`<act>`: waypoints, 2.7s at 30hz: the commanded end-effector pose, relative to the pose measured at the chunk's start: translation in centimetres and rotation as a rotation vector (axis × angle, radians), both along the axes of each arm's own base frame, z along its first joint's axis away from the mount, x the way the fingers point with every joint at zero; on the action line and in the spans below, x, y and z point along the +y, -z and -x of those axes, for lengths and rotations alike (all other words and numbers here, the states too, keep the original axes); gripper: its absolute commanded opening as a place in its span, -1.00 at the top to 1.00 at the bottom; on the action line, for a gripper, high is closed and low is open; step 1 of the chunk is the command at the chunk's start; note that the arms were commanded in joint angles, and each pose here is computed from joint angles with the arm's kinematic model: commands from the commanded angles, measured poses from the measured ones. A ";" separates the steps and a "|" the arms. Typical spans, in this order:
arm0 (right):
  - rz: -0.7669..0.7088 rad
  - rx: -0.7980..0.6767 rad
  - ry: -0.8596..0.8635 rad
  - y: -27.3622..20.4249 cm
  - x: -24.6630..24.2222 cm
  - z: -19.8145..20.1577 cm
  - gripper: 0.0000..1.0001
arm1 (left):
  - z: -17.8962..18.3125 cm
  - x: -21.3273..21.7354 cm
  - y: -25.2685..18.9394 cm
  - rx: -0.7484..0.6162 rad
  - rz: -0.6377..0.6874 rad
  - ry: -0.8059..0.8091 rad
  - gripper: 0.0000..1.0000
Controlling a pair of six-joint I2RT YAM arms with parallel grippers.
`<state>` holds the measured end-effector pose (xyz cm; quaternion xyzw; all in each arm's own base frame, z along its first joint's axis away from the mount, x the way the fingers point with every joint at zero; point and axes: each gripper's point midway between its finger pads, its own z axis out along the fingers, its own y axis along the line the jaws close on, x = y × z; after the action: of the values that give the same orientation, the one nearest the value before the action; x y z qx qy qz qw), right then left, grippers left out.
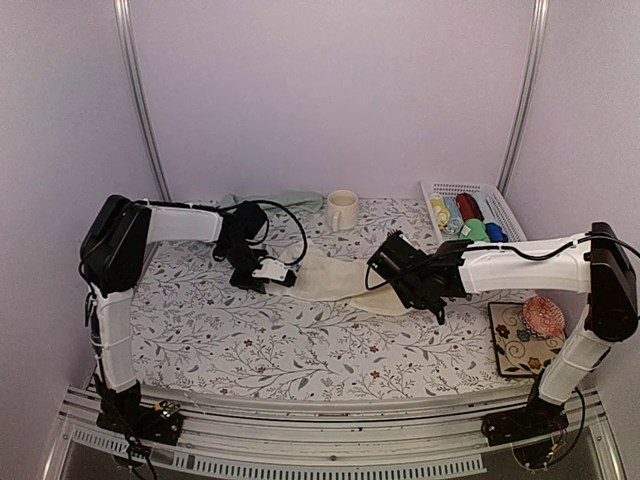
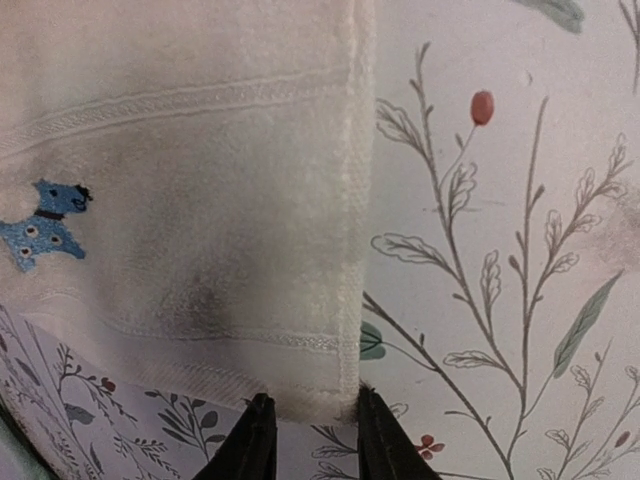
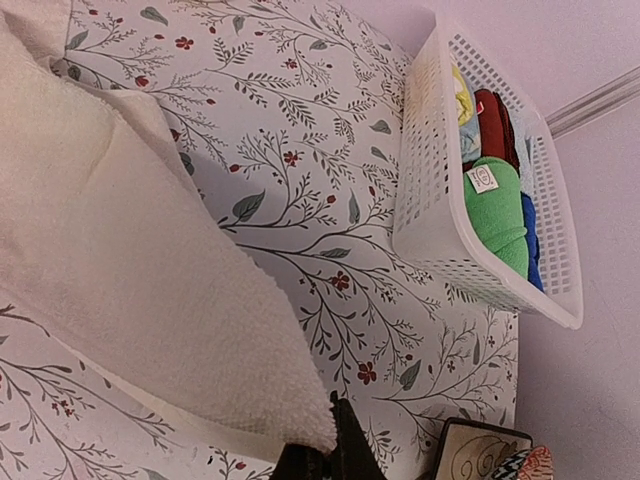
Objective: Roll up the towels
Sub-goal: Pick up the towel from the center of the board, then flatten out the towel at the center of the board.
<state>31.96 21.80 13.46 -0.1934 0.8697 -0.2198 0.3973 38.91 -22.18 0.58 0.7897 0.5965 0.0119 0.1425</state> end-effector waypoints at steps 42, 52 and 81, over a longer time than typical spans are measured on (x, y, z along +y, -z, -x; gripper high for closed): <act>-0.039 0.118 -0.385 0.2 8.7 3.7 0.94 | 6.0 2.0 -16.3 -0.161 0.572 -0.460 1.00; -0.116 0.433 -0.657 8.6 19.3 5.9 0.92 | 3.6 10.3 -14.3 -0.409 0.584 -0.793 1.00; -0.437 0.342 -0.538 4.6 17.5 3.7 -0.28 | 4.5 11.0 -8.0 -0.326 0.545 -0.825 1.00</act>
<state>28.17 38.37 8.54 -0.3722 0.8688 0.0887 0.3144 34.45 -11.19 9.08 0.4163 0.8072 0.0425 0.4164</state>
